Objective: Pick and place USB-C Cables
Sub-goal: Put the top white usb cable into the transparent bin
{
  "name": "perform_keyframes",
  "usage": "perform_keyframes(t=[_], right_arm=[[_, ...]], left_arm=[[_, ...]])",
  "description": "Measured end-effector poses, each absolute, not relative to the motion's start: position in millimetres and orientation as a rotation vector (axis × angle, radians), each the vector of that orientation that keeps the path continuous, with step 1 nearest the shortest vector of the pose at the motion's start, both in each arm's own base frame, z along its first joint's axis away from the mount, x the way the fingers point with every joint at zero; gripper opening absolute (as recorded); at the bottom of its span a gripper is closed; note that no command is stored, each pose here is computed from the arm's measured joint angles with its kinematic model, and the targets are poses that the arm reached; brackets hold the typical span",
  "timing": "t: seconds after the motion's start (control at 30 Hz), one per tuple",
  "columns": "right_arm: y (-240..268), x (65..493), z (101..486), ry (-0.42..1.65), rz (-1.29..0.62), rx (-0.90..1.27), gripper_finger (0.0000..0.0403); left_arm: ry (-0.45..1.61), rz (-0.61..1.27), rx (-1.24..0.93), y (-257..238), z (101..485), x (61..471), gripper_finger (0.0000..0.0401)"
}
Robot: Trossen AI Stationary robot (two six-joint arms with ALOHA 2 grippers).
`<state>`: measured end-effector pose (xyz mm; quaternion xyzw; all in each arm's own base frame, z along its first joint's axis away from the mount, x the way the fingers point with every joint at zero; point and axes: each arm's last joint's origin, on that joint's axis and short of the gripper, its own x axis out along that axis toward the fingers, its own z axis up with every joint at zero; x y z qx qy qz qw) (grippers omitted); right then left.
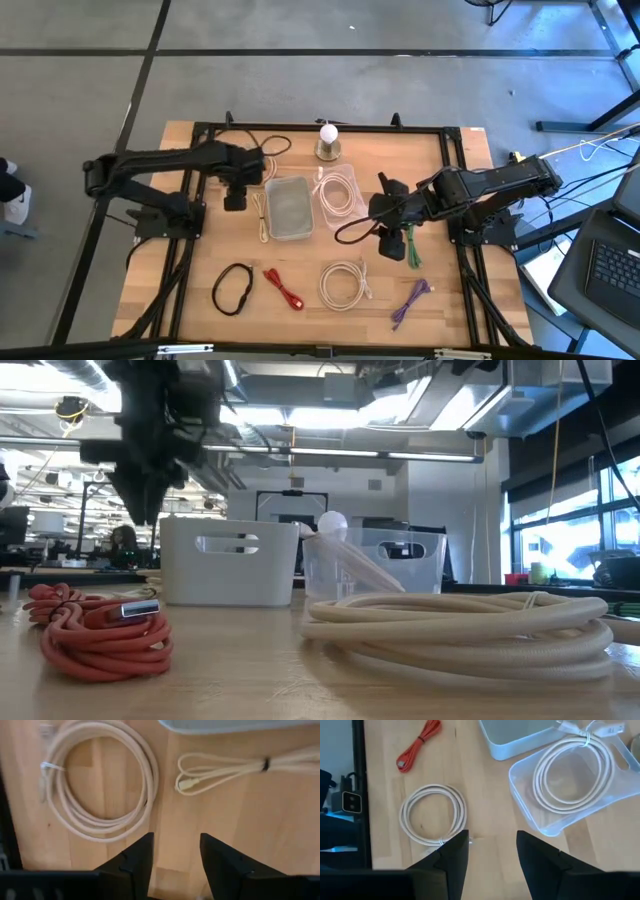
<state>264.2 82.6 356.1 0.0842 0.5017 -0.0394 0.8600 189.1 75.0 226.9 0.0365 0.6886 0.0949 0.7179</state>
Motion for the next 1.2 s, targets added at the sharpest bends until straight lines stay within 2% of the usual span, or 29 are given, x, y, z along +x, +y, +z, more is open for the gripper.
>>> perform_keyframes(t=[0.17, 0.33, 0.67, 0.9, 1.2], right_arm=[[82, 262, 355, 1.084, -0.094, 0.170, 0.0168], [81, 261, 354, 1.092, -0.101, 0.165, 0.0168], [79, 256, 352, 1.139, -0.142, 0.134, 0.0168], [78, 254, 351, 1.153, -0.177, 0.128, 0.0168], [76, 255, 351, 1.140, -0.186, 0.094, 0.0168]], left_arm=[[1.604, 0.110, 0.146, 86, 208, 200, 0.0163], [1.582, 0.120, 0.133, 101, 195, 210, 0.0162], [1.522, 0.170, -0.100, 136, 185, 200, 0.0159], [1.529, 0.125, -0.171, 133, 162, 185, 0.0159], [1.530, 0.284, -0.136, 130, 135, 174, 0.0147]])
